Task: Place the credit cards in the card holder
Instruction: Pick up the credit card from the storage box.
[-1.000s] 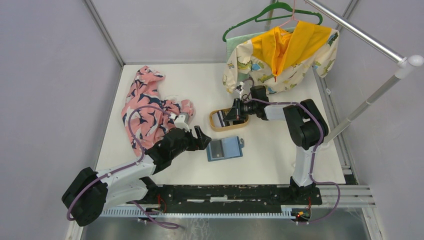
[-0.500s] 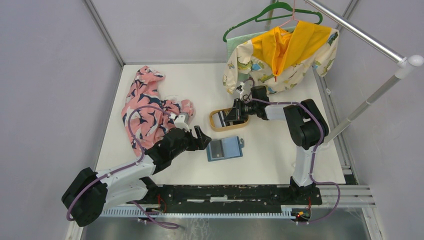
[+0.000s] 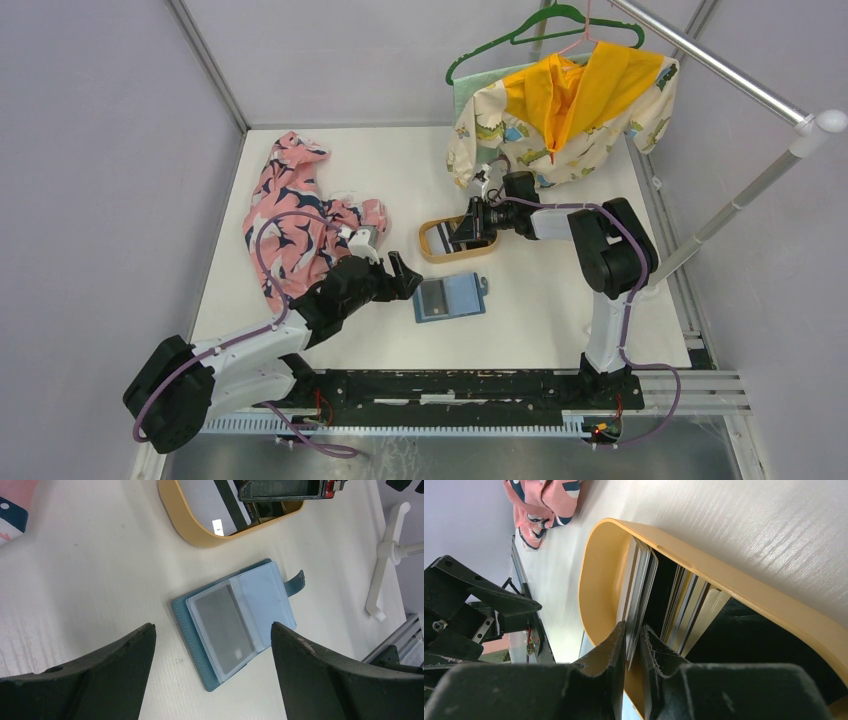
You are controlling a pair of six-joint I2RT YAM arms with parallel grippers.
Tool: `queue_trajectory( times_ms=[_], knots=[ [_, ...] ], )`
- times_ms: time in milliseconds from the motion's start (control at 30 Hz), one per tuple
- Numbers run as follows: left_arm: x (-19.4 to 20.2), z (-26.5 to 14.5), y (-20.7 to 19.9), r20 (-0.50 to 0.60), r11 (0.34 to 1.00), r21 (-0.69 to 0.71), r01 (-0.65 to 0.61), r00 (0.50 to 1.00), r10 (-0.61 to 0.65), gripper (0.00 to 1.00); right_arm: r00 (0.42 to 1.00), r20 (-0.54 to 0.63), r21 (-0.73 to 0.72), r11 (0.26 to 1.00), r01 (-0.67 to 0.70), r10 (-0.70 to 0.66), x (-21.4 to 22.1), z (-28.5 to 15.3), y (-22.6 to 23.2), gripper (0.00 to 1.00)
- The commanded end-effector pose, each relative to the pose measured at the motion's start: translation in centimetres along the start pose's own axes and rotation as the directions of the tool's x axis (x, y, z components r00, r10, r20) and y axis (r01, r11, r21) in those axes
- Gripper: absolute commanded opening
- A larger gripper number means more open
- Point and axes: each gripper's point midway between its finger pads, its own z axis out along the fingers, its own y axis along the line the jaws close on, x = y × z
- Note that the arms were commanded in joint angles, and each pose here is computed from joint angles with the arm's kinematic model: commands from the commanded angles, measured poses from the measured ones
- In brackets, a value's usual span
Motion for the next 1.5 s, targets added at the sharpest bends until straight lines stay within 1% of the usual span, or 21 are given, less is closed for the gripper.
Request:
queue_trajectory(
  times_ms=[0,300,467,600,767,867,933,1133,1233,1467],
  knots=[
    [-1.6,-0.1,-0.9,0.051,1.0,0.022,0.006,0.999,-0.007,0.9,0.999,0.026,0.003,1.0,0.029,-0.029,-0.8,-0.5,0.3,0.21],
    [-1.6,-0.1,-0.9,0.05,1.0,0.023,0.006,0.999,-0.007,0.9,0.999,0.027,0.002,1.0,0.025,-0.025,-0.8,-0.6,0.2,0.2],
    [-1.6,-0.1,-0.9,0.05,1.0,0.025,0.006,0.999,-0.007,0.9,0.999,0.029,-0.003,1.0,0.021,-0.021,-0.8,-0.6,0.2,0.22],
    [-1.6,-0.1,-0.9,0.05,1.0,0.025,0.006,0.999,-0.007,0.9,0.999,0.031,-0.005,1.0,0.016,-0.016,-0.7,-0.6,0.2,0.26],
    [-1.6,-0.1,-0.9,0.049,1.0,0.025,0.006,0.999,-0.007,0.9,0.999,0.034,-0.005,1.0,0.012,-0.012,-0.8,-0.7,0.2,0.25],
    [-1.6,-0.1,-1.0,0.049,1.0,0.026,0.007,0.999,-0.008,0.9,0.999,0.033,-0.004,1.0,0.008,-0.008,-0.7,-0.7,0.1,0.23],
    [-1.6,-0.1,-1.0,0.049,1.0,0.025,0.007,0.999,-0.009,0.9,0.999,0.035,-0.002,1.0,0.006,-0.006,-0.7,-0.8,0.1,0.2],
    [-1.6,-0.2,-1.0,0.051,1.0,0.027,0.008,0.999,-0.009,0.89,0.999,0.045,-0.003,1.0,0.017,-0.017,-1.0,-1.0,0.2,0.04],
    [-1.7,-0.2,-1.1,0.051,0.999,0.031,0.009,0.999,-0.011,0.89,0.998,0.06,0.003,0.999,0.033,-0.033,-1.4,-1.4,0.4,0.0],
    [-1.9,-0.4,-1.3,0.056,0.999,0.04,0.01,0.998,-0.012,0.89,0.991,0.12,0.024,0.998,0.059,-0.062,-2.8,-3.1,0.6,0.0]
  ],
)
